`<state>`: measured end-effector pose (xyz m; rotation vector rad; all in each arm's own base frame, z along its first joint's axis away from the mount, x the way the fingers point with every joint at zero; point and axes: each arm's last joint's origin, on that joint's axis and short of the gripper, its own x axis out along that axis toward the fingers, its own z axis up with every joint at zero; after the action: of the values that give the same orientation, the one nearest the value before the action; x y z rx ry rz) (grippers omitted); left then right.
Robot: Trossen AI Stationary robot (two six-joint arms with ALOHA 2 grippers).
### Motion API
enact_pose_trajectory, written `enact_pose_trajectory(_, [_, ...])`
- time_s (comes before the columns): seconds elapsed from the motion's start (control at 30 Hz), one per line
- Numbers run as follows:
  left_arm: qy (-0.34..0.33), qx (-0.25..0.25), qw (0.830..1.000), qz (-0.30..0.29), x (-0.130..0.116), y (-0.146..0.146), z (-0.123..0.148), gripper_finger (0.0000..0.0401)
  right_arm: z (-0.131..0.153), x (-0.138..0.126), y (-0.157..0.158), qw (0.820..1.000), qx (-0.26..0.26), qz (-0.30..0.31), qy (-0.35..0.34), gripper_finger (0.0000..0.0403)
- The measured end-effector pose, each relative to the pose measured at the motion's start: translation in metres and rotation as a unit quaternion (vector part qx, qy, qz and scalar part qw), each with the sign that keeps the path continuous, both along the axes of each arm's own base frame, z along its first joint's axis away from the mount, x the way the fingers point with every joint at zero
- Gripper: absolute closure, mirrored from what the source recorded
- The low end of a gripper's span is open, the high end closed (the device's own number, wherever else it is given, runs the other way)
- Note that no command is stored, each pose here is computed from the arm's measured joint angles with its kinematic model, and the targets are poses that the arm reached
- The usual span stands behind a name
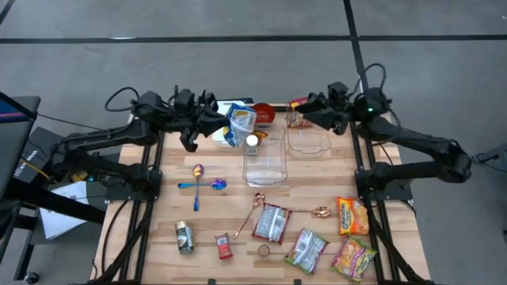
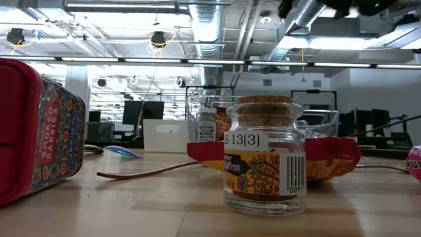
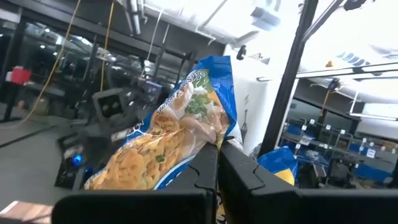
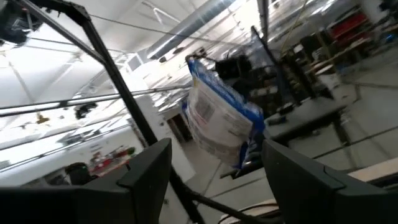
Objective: Pick & Place Food Item
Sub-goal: Put the blue noodle pack into the right transparent bin
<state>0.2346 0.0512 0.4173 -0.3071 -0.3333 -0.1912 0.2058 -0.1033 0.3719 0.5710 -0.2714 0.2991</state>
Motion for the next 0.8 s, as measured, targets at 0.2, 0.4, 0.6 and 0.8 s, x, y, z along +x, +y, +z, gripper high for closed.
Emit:
enact_pose_trajectory(0.2, [-0.008, 0.0, 1.0, -0.007, 0.005, -0.003, -0.001, 0.0401, -0.016, 0.029, -0.005, 0.999, 0.024, 0.033, -0.008, 0.0159])
enact_pose_trajectory(0.4, [-0.017, 0.0, 1.0, -0.01, 0.006, -0.006, 0.0, 0.0401, -0.023, 0.065, -0.004, 0.996, 0.033, 0.079, 0.006, 0.0159])
enact_pose_trajectory(0.6, [-0.023, 0.0, 1.0, -0.016, 0.007, -0.009, 0.001, 0.0401, -0.019, 0.1, -0.001, 0.993, 0.022, 0.118, 0.009, 0.0159])
enact_pose_trajectory(0.8, [-0.041, 0.005, 0.999, -0.022, 0.006, -0.015, 0.004, 0.0401, -0.03, 0.122, -0.005, 0.99, 0.027, 0.132, 0.027, 0.0159])
